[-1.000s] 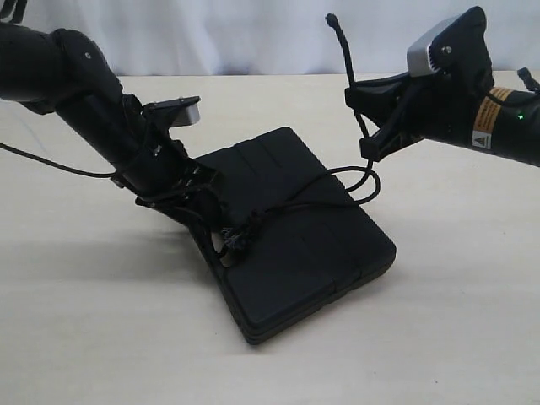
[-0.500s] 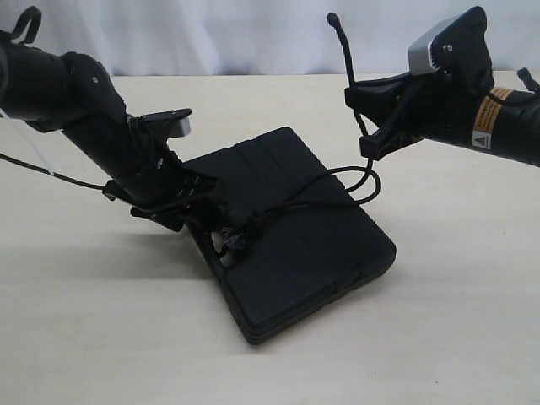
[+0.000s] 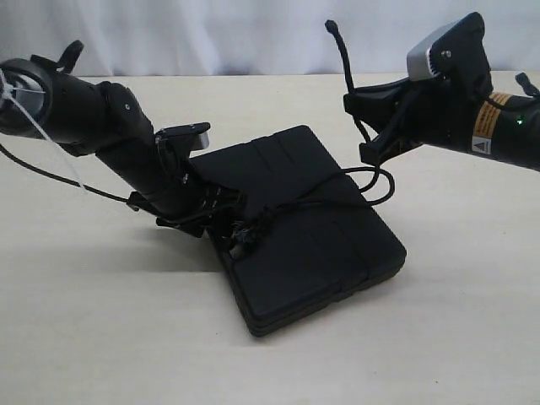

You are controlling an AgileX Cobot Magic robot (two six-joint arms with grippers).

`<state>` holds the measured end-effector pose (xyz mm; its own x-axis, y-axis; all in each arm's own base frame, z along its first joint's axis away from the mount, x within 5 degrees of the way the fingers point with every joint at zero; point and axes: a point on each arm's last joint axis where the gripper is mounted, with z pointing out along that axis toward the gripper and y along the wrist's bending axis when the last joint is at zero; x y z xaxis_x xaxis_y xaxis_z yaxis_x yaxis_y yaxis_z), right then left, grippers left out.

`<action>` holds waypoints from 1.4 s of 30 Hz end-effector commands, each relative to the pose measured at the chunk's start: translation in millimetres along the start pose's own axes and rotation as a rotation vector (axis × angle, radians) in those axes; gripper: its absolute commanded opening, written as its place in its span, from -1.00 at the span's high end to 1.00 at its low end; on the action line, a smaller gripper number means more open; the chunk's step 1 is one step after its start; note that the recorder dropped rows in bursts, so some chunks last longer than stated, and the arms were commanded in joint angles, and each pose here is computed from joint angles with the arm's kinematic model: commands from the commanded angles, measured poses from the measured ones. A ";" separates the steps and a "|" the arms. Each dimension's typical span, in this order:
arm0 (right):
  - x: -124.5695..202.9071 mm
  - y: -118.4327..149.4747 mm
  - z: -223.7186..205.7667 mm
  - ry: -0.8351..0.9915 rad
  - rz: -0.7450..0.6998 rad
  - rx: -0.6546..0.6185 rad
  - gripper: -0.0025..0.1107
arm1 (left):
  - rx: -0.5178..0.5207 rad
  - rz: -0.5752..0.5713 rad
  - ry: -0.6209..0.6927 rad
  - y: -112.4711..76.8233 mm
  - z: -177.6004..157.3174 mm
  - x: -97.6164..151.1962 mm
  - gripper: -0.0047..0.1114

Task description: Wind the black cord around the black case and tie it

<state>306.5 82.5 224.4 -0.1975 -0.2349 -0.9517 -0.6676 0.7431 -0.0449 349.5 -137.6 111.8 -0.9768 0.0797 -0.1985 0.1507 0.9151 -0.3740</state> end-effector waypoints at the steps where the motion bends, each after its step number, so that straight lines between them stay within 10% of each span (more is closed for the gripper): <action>1: -0.2 1.6 -1.1 -0.004 0.014 -0.006 0.88 | -0.045 0.085 -0.065 13.1 -8.0 -9.7 0.92; 14: 4.7 -47.6 -28.5 -0.115 0.236 0.217 0.88 | -0.085 -0.097 -0.151 85.5 -71.9 -13.0 0.92; 42: 66.5 -107.1 -95.7 -0.018 0.572 0.861 0.88 | -0.193 -0.280 -0.282 141.1 -83.3 8.0 0.92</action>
<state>299.7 -52.0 191.3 -0.3494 0.2634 -0.8992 0.1843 0.9603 0.2096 347.6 15.5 121.5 -0.9254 -0.2447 -0.2894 -0.1543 0.9407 -0.3020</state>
